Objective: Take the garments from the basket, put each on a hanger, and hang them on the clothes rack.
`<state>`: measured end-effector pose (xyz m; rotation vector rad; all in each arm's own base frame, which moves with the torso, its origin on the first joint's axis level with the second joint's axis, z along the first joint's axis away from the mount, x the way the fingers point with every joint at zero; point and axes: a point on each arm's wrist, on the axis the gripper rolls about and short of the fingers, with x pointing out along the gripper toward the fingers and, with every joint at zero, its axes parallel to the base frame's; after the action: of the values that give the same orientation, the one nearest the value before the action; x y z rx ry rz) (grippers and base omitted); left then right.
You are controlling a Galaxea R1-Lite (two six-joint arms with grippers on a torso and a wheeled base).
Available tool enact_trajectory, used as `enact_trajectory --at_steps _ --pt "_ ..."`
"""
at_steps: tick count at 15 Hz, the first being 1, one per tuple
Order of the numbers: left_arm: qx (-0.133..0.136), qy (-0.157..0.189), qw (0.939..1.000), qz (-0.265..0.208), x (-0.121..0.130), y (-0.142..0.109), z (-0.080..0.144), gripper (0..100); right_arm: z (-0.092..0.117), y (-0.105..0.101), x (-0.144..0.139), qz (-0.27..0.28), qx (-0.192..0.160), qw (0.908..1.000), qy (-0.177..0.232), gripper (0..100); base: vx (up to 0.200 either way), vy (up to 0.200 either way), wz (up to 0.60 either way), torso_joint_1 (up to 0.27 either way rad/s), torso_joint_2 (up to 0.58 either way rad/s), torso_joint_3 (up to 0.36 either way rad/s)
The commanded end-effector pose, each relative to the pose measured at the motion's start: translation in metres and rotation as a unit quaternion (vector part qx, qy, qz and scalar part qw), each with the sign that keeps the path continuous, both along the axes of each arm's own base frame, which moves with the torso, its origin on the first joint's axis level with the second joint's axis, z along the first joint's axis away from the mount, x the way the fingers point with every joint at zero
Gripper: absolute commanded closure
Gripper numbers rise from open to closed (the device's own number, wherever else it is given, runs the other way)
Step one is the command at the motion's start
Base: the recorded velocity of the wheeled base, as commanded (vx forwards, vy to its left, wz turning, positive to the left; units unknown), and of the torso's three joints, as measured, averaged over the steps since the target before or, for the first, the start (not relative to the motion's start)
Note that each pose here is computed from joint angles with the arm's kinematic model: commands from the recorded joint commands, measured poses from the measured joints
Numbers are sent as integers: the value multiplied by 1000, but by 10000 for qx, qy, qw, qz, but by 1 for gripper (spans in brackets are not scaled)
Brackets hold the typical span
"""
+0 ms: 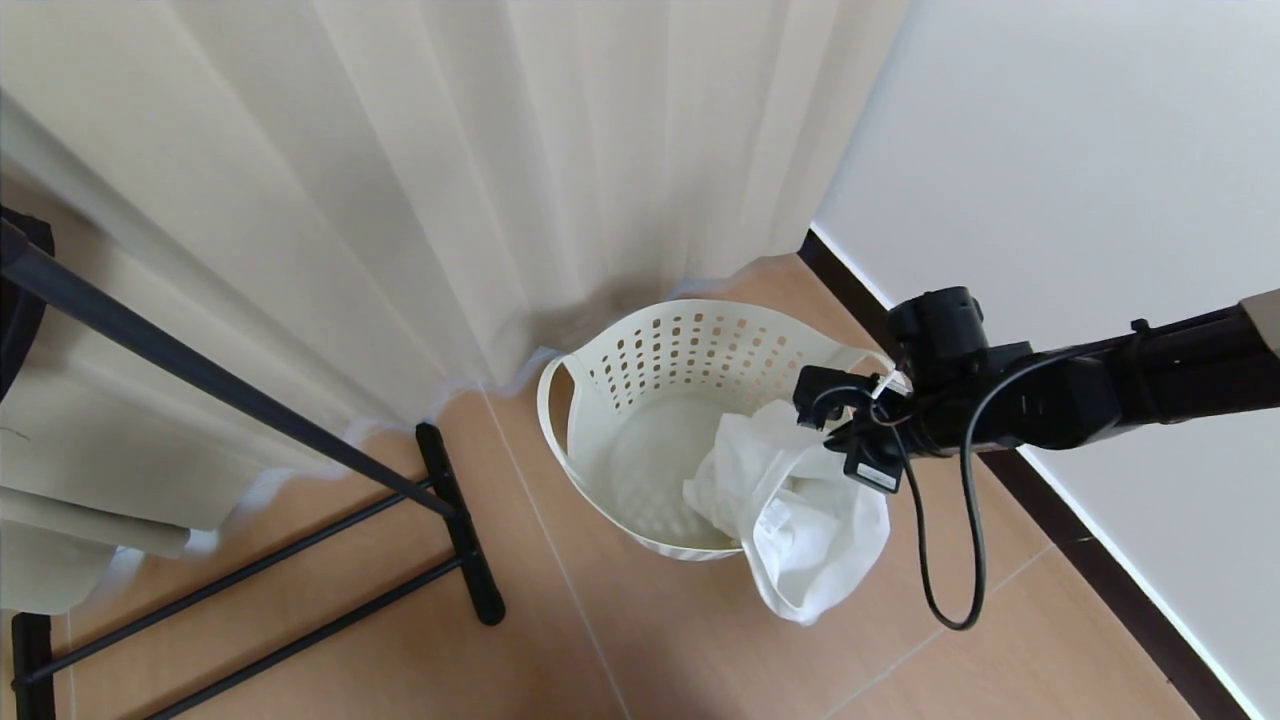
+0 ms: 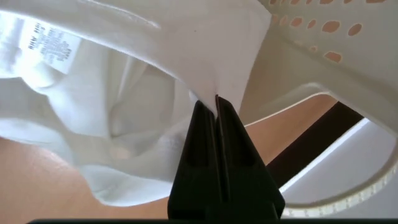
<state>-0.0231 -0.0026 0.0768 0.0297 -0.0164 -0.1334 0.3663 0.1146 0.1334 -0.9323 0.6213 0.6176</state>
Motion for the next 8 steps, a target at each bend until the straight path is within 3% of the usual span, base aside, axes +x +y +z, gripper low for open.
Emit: enact_trajectory --at_steps 1,3,7,8 --pt "1 3 10000 1 0 0 0 0 34 0 -43 -103 409 9989 -210 100 0 0 0 0 0 0" --pt "1 3 10000 1 0 0 0 0 41 -1 -62 -141 592 9976 -322 100 0 0 0 0 0 0" --pt "1 3 10000 1 0 0 0 0 64 -8 -120 114 921 9913 -935 100 0 0 0 0 0 0" --pt "1 3 10000 1 0 0 0 0 74 -10 -148 215 1136 9872 -1099 100 0 0 0 0 0 0"
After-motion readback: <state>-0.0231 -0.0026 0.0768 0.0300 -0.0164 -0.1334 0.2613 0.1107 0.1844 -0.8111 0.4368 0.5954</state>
